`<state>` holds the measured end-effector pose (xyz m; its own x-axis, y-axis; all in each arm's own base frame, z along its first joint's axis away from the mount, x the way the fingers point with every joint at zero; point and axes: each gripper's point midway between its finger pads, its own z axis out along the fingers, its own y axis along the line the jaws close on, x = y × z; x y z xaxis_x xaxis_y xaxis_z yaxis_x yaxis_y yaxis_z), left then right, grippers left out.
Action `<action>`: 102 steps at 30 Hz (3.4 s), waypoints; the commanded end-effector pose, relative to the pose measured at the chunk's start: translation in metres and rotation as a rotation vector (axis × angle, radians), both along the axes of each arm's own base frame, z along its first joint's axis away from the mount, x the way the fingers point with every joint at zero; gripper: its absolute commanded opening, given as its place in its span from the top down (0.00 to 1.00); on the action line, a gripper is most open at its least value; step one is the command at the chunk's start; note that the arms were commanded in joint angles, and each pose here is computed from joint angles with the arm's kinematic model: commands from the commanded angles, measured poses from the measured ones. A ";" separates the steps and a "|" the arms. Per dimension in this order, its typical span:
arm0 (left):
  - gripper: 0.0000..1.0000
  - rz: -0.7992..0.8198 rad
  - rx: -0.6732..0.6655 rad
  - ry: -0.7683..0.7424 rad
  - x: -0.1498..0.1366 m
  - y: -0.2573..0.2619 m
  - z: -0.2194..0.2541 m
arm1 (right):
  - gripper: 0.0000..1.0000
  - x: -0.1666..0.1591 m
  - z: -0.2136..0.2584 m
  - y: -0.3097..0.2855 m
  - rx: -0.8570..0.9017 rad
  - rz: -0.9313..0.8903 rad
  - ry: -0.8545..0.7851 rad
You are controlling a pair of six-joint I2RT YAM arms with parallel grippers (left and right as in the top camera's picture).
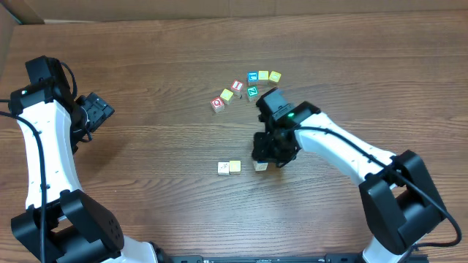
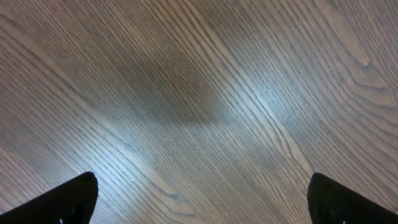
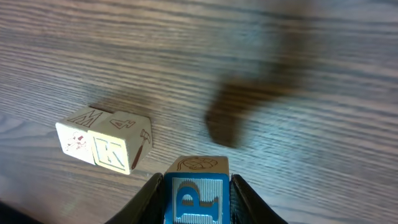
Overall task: Flip 4 blocks
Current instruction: 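Carry the P block toward the K and violin blocks, then lower the P block beside the K block with the right gripper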
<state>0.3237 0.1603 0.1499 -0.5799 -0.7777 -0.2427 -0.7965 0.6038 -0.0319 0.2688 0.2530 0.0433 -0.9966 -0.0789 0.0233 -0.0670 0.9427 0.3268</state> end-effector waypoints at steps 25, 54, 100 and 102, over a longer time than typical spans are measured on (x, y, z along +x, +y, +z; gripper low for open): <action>0.00 0.007 0.007 -0.015 0.002 0.001 0.005 | 0.69 0.010 -0.001 0.014 -0.024 -0.038 -0.131; 0.00 0.007 0.007 -0.015 0.002 0.001 0.005 | 0.54 0.020 0.003 0.017 0.044 -0.057 -0.136; 0.00 0.007 0.007 -0.015 0.002 0.001 0.005 | 0.91 0.015 -0.005 -0.001 -0.057 -0.061 -0.141; 0.00 0.007 0.007 -0.015 0.002 0.001 0.005 | 0.91 0.010 -0.004 0.004 -0.031 -0.052 -0.120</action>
